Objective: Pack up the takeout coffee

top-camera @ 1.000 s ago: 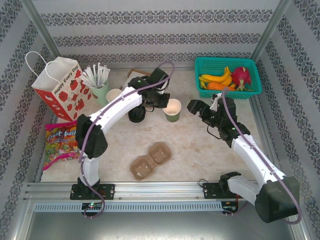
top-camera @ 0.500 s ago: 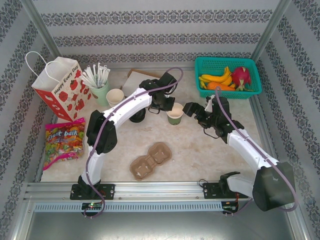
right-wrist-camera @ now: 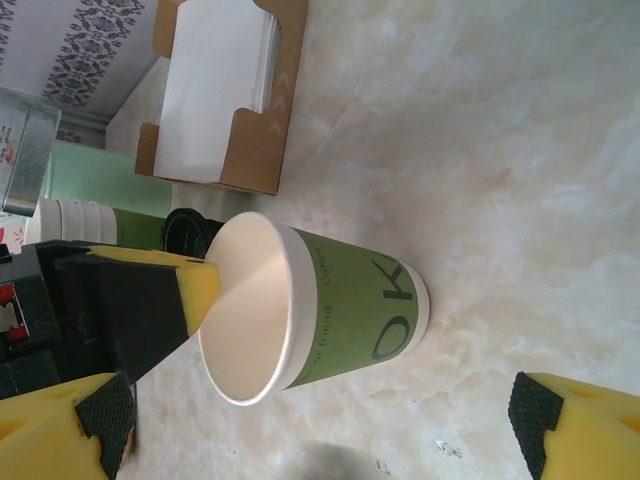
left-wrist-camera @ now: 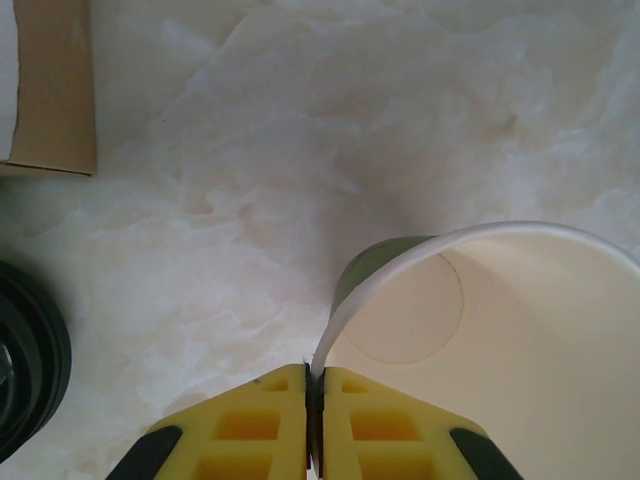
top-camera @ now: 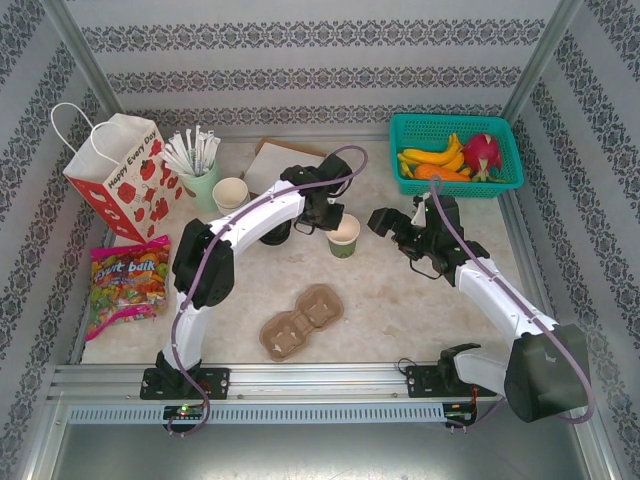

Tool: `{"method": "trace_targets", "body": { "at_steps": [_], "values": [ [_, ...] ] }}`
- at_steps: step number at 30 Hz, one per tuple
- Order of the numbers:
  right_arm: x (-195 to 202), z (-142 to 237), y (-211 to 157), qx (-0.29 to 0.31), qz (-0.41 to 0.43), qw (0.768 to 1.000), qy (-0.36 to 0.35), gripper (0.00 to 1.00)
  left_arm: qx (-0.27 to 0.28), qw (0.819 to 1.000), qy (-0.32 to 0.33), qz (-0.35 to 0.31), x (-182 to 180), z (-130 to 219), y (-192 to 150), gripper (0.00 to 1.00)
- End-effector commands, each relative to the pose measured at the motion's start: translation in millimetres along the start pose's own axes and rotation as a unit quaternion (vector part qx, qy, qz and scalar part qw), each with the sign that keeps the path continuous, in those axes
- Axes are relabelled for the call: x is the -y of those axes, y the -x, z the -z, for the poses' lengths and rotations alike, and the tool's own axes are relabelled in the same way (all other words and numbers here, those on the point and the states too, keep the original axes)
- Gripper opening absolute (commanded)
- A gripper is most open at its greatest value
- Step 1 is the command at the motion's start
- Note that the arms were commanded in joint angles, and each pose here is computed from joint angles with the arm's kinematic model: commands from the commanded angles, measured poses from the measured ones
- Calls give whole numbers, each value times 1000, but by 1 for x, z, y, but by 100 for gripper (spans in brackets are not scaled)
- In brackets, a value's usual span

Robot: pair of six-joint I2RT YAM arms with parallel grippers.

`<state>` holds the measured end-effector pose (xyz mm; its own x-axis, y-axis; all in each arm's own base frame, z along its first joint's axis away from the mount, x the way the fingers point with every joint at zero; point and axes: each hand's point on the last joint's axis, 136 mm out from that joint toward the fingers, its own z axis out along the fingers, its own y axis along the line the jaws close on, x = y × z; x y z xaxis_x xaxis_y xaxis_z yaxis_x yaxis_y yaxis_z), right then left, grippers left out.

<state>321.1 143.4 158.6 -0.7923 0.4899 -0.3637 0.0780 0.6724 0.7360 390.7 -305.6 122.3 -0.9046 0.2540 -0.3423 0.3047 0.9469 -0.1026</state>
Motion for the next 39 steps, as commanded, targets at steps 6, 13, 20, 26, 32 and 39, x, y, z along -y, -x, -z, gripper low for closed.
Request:
{"method": "trace_targets", "body": {
  "at_steps": [6,13,20,26,32,39],
  "values": [
    [-2,-2,6,-6,13,1000,-5,98,4,999,27,-23,-13,28,-11,12],
    [-7,-5,8,-12,10,1000,0,98,3,999,26,-26,-13,35,-12,24],
    [-11,-2,14,-3,20,1000,-3,98,42,999,22,-10,-17,66,-1,45],
    [-8,4,24,28,29,999,-20,98,120,986,53,106,-50,87,16,75],
    [-19,11,41,62,46,997,-17,98,124,964,125,198,-81,55,12,93],
    [-27,14,49,70,70,995,-18,98,82,955,165,231,-101,5,4,88]
  ]
}}
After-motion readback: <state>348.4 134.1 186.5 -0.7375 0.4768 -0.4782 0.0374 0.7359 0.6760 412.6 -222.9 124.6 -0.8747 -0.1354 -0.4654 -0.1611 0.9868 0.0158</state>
